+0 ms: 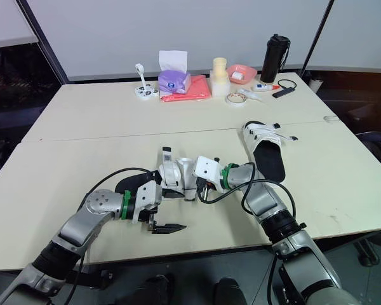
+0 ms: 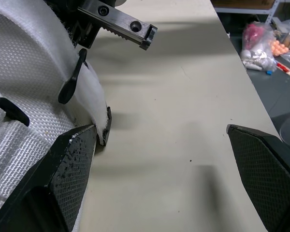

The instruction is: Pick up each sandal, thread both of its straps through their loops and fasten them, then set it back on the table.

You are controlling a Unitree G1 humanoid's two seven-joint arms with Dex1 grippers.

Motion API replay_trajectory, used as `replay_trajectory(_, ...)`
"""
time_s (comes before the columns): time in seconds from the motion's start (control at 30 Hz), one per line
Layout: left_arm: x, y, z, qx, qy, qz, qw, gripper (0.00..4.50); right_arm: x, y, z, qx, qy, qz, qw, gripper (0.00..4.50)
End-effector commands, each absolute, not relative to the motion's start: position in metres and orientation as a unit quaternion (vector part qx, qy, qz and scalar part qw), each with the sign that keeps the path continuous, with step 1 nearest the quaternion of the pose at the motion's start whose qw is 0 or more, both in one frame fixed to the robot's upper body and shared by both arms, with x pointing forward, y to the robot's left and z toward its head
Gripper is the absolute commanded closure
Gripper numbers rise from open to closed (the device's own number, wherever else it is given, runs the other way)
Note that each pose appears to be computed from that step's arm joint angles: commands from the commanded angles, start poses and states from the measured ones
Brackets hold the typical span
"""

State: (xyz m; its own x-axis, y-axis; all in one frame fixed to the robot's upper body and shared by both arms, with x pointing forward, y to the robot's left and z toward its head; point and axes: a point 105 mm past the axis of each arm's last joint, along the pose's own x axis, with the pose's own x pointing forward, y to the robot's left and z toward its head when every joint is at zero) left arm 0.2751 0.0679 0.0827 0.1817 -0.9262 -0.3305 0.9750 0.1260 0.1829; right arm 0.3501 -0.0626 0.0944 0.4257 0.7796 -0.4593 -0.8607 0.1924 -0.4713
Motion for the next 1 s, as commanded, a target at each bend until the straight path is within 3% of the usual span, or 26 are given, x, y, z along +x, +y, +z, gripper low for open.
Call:
replay_trajectory(0.03,0.286,0.077,0.088,0.172,0.068,-0.603,0.776,0.04,0.345,-0.063,0.07,-0.351,0.102,0.543,0.756,4.5)
replay_trajectory(0.27,0.288,0.075,0.095,0.101,0.087,-0.586,0.8,0.04,0.345,-0.062,0.07,-0.348,0.101,0.541,0.759,4.5)
replay_trajectory(0.43,0.286,0.076,0.096,0.102,0.096,-0.577,0.805,0.04,0.343,-0.063,0.067,-0.345,0.103,0.541,0.76,4.5)
replay_trajectory(1.0,0.279,0.054,0.09,0.037,0.114,-0.592,0.797,0.04,0.343,-0.062,0.067,-0.346,0.102,0.54,0.76,4.5)
